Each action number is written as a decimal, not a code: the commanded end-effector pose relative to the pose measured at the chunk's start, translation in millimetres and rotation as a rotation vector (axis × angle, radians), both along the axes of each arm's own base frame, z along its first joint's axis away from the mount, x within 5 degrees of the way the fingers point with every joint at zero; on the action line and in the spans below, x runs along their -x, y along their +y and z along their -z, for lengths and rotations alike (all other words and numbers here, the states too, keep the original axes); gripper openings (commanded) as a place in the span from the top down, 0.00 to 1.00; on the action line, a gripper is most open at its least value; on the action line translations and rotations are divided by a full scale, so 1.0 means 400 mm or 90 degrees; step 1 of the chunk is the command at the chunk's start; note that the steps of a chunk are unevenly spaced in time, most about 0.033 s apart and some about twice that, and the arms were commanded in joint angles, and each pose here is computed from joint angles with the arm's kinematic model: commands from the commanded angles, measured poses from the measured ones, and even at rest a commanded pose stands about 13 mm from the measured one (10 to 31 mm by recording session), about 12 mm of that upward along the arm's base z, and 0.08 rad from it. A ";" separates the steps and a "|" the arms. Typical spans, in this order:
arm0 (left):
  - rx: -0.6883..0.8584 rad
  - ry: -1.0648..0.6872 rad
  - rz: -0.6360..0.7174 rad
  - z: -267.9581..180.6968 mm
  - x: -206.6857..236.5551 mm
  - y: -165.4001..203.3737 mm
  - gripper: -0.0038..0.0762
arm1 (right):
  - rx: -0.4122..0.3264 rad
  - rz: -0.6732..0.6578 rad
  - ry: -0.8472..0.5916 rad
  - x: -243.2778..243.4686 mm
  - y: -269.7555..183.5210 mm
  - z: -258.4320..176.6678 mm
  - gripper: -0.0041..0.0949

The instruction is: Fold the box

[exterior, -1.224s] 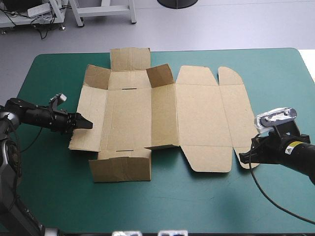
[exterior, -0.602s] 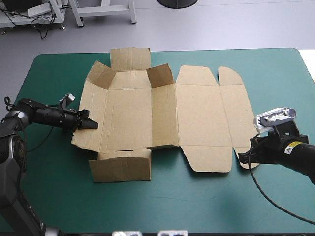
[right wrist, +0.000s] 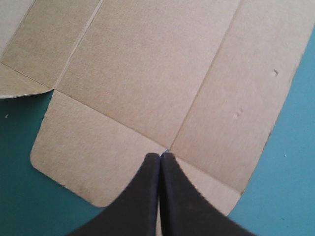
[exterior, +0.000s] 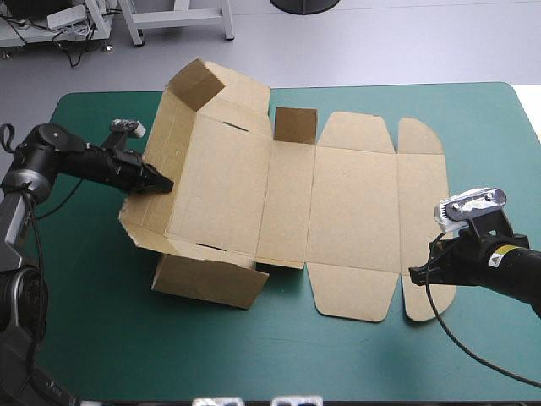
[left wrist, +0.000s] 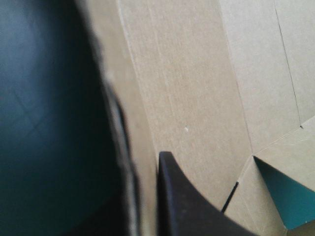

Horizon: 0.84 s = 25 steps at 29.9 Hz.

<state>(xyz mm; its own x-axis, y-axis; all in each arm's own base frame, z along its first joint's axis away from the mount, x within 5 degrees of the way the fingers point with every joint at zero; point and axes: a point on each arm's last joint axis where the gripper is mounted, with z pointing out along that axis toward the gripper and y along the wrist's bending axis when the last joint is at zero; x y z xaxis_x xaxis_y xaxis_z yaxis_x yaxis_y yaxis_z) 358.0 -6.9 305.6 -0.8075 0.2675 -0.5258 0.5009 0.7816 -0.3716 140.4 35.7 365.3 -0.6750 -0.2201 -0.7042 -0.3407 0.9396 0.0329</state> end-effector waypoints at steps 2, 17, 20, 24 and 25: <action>-0.047 -0.108 0.088 -0.203 0.050 -0.111 0.96 | -0.012 -0.002 -0.052 -0.002 0.001 -0.035 0.98; -0.531 -0.451 0.285 -0.380 0.149 -0.407 0.96 | -0.015 -0.005 -0.148 -0.001 0.000 -0.117 0.98; -0.571 -0.501 0.307 -0.391 0.165 -0.441 0.96 | -0.017 -0.001 -0.187 0.003 -0.003 -0.152 0.98; -0.591 -0.544 0.338 -0.398 0.180 -0.471 0.96 | -0.024 0.001 -0.240 0.012 -0.005 -0.203 0.98; -0.588 -0.557 0.341 -0.401 0.182 -0.478 0.96 | -0.026 0.002 -0.249 0.015 -0.005 -0.213 0.98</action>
<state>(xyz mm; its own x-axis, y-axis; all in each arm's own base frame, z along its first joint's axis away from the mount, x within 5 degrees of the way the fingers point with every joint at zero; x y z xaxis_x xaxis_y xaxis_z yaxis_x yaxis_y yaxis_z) 298.8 -202.1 430.6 -0.0822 0.9754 -0.2048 0.7266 0.1993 0.6575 138.1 34.6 423.8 -0.4806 -0.2095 -0.8515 -0.3449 0.9379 -0.0361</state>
